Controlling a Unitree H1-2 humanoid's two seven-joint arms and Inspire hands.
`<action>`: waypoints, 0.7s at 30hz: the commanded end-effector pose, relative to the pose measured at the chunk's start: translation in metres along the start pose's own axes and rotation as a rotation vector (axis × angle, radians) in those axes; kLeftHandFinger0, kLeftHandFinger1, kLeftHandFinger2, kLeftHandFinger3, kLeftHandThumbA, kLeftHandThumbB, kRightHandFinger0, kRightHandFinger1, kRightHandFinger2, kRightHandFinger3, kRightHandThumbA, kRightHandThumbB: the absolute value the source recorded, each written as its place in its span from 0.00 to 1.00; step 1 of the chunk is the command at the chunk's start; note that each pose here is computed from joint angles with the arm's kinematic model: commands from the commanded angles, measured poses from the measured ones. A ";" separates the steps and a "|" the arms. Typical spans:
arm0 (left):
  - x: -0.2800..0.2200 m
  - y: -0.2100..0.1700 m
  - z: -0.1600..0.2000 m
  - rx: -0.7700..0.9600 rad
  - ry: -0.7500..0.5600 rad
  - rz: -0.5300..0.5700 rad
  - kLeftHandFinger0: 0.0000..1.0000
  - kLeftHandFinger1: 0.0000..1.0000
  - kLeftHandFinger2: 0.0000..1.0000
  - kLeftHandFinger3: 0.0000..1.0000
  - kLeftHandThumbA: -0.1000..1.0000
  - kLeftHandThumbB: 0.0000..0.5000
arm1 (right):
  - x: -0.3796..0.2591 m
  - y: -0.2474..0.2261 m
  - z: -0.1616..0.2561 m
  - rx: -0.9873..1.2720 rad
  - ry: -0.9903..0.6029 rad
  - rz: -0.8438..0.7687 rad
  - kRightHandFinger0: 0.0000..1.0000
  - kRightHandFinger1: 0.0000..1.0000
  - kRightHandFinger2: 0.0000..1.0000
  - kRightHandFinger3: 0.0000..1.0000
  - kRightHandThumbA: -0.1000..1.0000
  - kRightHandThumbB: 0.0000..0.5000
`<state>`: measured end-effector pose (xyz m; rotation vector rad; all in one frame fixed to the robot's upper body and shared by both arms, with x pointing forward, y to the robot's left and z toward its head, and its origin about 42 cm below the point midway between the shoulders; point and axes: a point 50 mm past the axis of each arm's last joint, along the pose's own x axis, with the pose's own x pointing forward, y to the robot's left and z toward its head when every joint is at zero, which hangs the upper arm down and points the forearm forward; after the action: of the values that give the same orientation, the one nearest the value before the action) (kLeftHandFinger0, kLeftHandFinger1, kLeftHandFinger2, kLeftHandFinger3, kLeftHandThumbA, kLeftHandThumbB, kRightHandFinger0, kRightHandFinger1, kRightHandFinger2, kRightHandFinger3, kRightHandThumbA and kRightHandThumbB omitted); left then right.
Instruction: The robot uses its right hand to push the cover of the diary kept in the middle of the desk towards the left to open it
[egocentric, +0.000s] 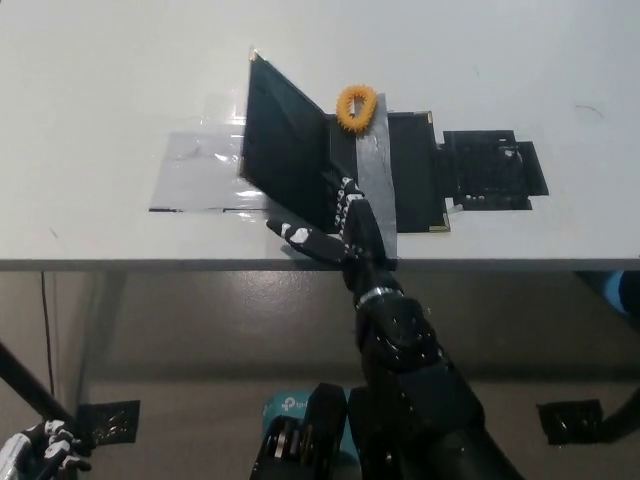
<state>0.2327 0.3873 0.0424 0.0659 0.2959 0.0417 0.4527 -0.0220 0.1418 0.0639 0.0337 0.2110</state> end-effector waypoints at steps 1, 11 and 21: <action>0.006 0.003 0.019 0.061 -0.041 -0.026 0.47 0.57 0.35 0.40 0.56 1.00 | -0.007 0.001 -0.032 -0.316 0.036 0.097 0.99 0.97 0.90 0.98 1.00 0.52; 0.006 0.001 0.021 0.077 -0.041 -0.036 0.47 0.56 0.32 0.40 0.56 1.00 | -0.002 0.005 -0.039 -0.606 0.056 0.206 0.98 0.94 0.90 0.93 1.00 0.56; 0.011 -0.001 0.032 0.084 -0.069 -0.049 0.47 0.56 0.33 0.39 0.56 1.00 | 0.005 0.024 -0.020 -0.756 -0.018 0.331 0.11 0.20 0.28 0.69 1.00 0.61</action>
<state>0.2468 0.3789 0.0547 0.1096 0.2722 -0.0071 0.4615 -0.0167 0.1333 -0.5790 -0.1474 0.4166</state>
